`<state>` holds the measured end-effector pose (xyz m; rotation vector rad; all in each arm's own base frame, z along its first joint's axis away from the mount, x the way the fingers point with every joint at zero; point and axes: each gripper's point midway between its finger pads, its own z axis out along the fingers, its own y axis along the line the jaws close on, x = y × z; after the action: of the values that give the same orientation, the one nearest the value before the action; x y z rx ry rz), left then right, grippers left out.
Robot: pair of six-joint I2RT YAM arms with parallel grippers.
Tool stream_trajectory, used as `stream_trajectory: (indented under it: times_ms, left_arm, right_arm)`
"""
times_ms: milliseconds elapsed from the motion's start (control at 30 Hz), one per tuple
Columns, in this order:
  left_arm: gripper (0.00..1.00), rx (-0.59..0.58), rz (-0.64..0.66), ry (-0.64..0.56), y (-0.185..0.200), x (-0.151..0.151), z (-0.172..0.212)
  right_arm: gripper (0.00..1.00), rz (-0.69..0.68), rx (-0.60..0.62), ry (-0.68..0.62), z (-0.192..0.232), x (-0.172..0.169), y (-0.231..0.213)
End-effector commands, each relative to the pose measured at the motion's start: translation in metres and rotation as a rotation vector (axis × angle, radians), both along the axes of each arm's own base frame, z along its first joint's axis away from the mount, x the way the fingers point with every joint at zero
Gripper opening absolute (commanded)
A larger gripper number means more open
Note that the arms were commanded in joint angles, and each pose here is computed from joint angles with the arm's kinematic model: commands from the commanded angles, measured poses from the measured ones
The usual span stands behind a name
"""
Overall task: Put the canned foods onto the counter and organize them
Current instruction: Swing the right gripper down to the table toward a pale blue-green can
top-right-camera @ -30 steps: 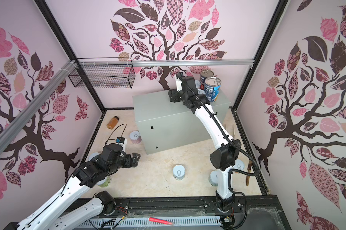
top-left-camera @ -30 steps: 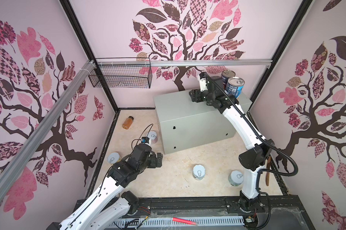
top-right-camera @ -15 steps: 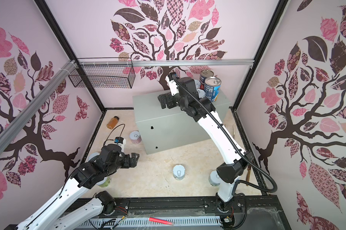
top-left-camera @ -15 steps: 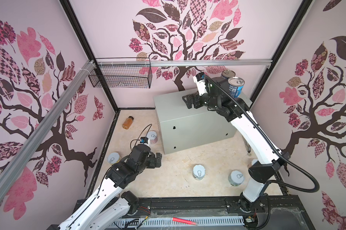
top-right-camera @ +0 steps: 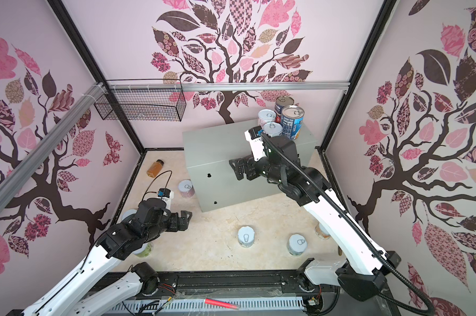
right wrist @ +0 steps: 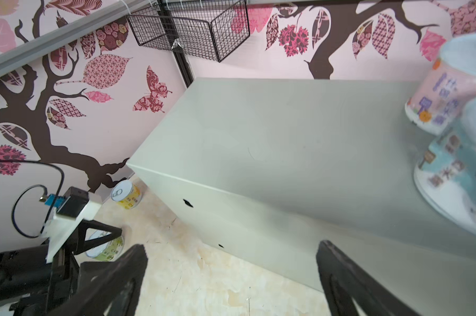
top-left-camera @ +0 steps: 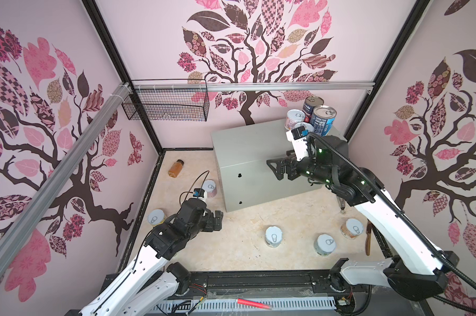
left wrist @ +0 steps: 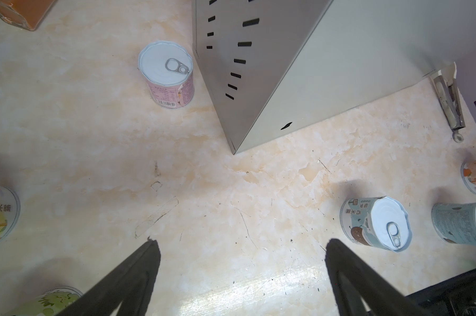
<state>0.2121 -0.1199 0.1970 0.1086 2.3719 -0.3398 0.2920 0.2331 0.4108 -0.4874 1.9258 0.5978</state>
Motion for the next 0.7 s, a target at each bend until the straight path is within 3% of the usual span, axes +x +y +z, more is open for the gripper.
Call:
stream_trajectory:
  times_ms: [0, 500, 667]
  left_arm:
    - [0.98, -0.019, -0.025, 0.025, -0.009, -0.002, 0.0]
    - [0.98, 0.089, -0.062, 0.003, -0.042, -0.021, -0.025]
    - [0.98, 0.091, -0.053, 0.026, -0.045, -0.032, -0.048]
  right_arm:
    - [1.0, -0.017, 0.017, 0.013, -0.013, -0.015, -0.013]
    - [1.0, -0.008, 0.025, 0.167, -0.123, -0.073, -0.046]
    - [1.0, -0.089, -0.02, 0.286, -0.185, -0.073, -0.057]
